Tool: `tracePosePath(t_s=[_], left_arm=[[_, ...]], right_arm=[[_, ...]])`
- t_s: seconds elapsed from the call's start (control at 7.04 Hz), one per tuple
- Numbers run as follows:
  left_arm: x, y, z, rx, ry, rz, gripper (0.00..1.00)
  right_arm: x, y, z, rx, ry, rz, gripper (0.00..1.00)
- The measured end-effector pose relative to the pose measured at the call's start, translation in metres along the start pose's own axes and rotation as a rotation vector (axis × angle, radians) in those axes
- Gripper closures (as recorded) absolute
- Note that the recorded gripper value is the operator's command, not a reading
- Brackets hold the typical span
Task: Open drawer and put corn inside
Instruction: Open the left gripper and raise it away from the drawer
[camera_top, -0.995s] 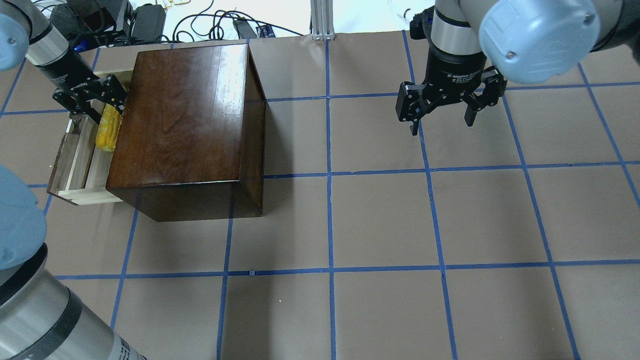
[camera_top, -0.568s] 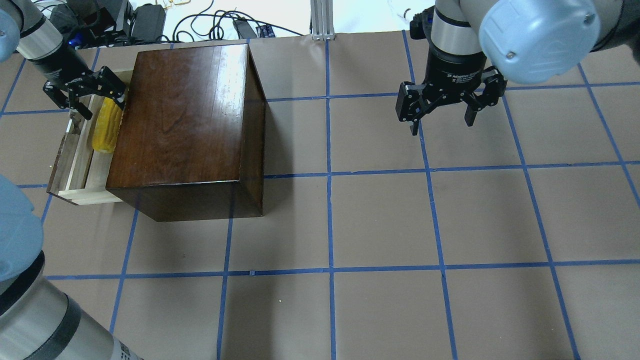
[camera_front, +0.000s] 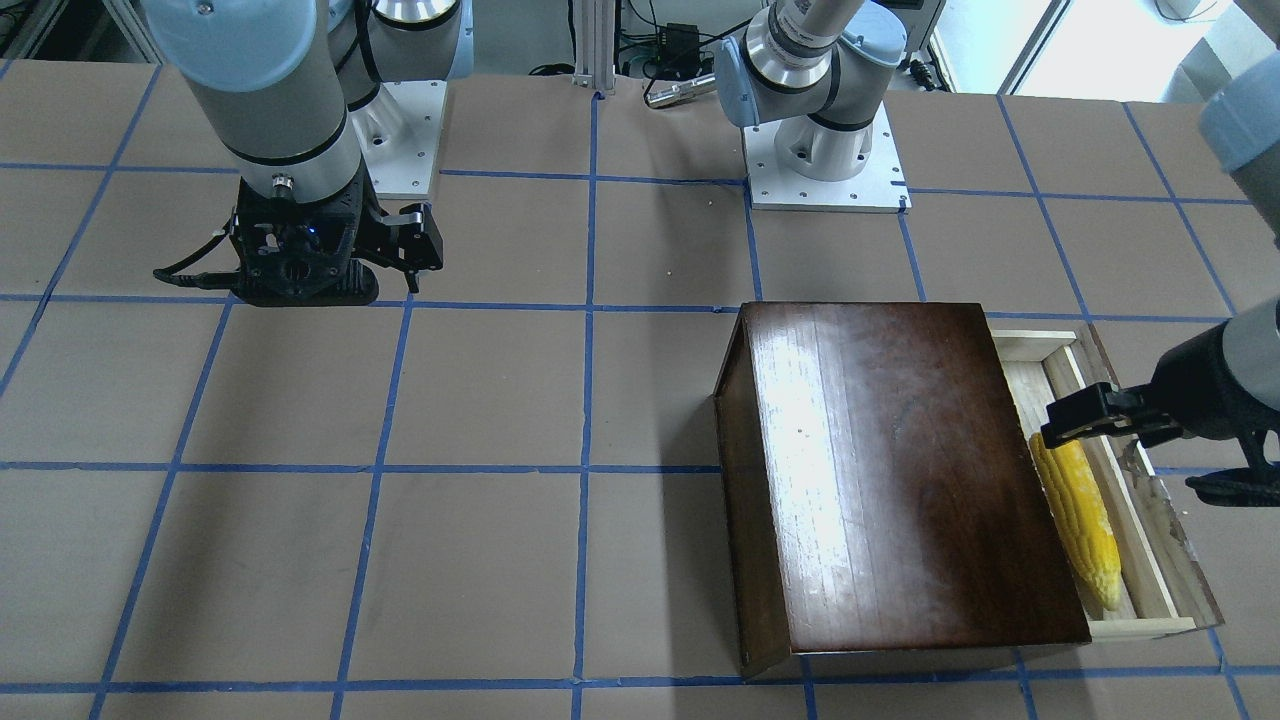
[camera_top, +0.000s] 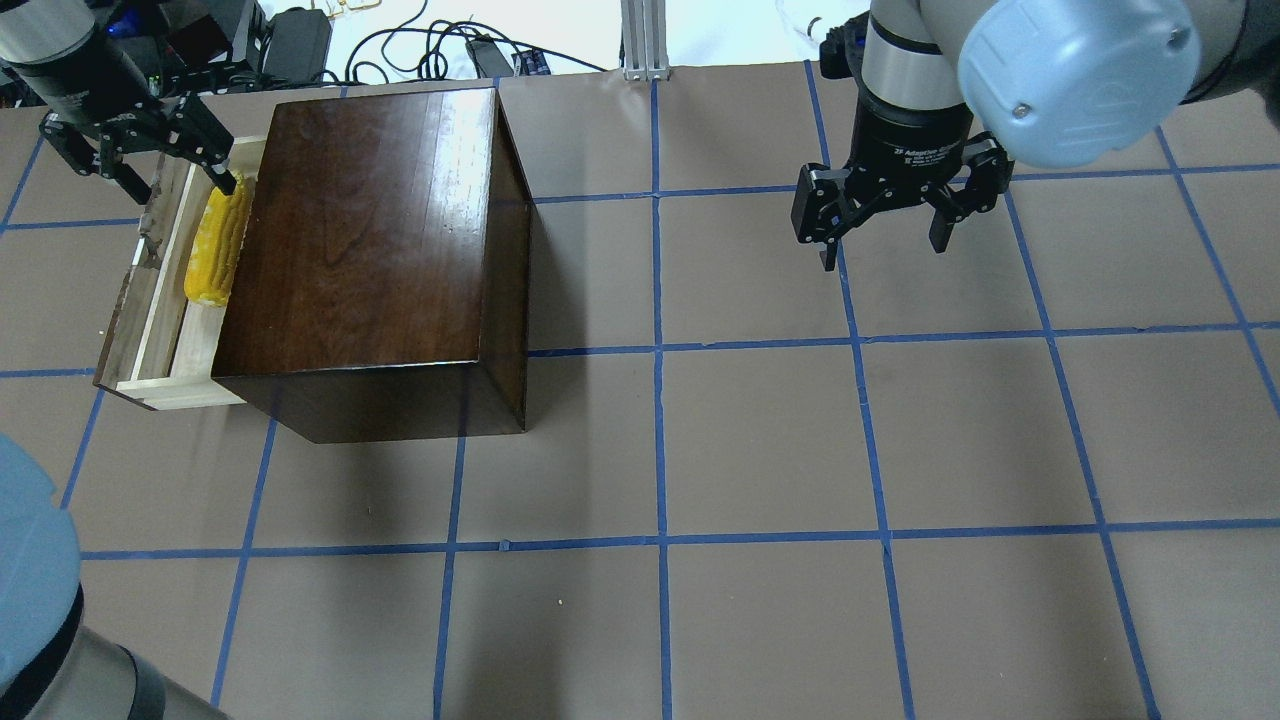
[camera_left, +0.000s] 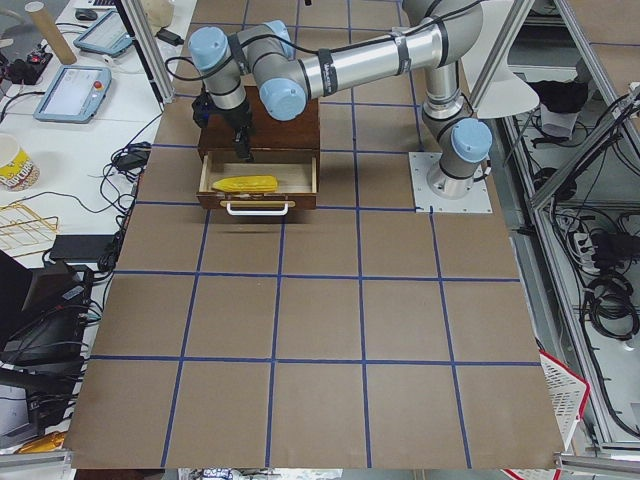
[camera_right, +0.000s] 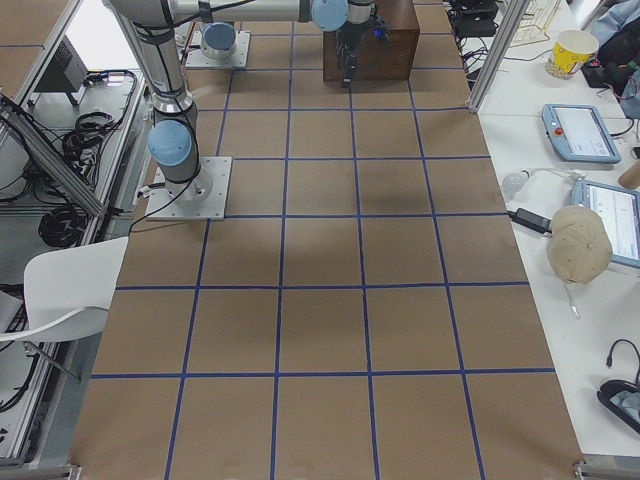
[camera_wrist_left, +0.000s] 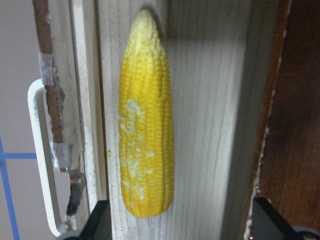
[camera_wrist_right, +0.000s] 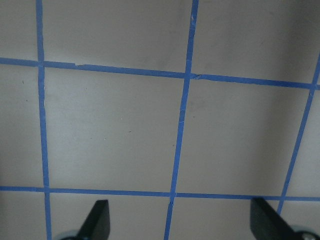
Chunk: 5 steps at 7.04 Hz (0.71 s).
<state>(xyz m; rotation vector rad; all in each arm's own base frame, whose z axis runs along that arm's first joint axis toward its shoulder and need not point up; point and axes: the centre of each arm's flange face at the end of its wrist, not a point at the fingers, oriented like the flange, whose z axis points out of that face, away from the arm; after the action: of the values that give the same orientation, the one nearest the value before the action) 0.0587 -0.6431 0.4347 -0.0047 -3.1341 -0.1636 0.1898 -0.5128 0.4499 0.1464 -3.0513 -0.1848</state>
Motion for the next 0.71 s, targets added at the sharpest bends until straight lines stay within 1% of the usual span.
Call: tracePosePath(t_s=[0.14, 0.28, 0.43, 0.71], left_arm=[[0.032, 0.006, -0.014, 0.020, -0.028, 0.039, 0.00], [0.062, 0.012, -0.023, 0.034, -0.039, 0.074, 0.00], [0.085, 0.019, -0.030, 0.046, -0.029, 0.084, 0.00], [0.123, 0.042, -0.036, 0.055, 0.005, 0.054, 0.00]], right_arm=[[0.000, 0.000, 0.000, 0.000, 0.000, 0.000, 0.00], [0.000, 0.000, 0.000, 0.000, 0.000, 0.001, 0.00], [0.000, 0.000, 0.000, 0.000, 0.000, 0.001, 0.00], [0.000, 0.000, 0.000, 0.000, 0.000, 0.001, 0.00]])
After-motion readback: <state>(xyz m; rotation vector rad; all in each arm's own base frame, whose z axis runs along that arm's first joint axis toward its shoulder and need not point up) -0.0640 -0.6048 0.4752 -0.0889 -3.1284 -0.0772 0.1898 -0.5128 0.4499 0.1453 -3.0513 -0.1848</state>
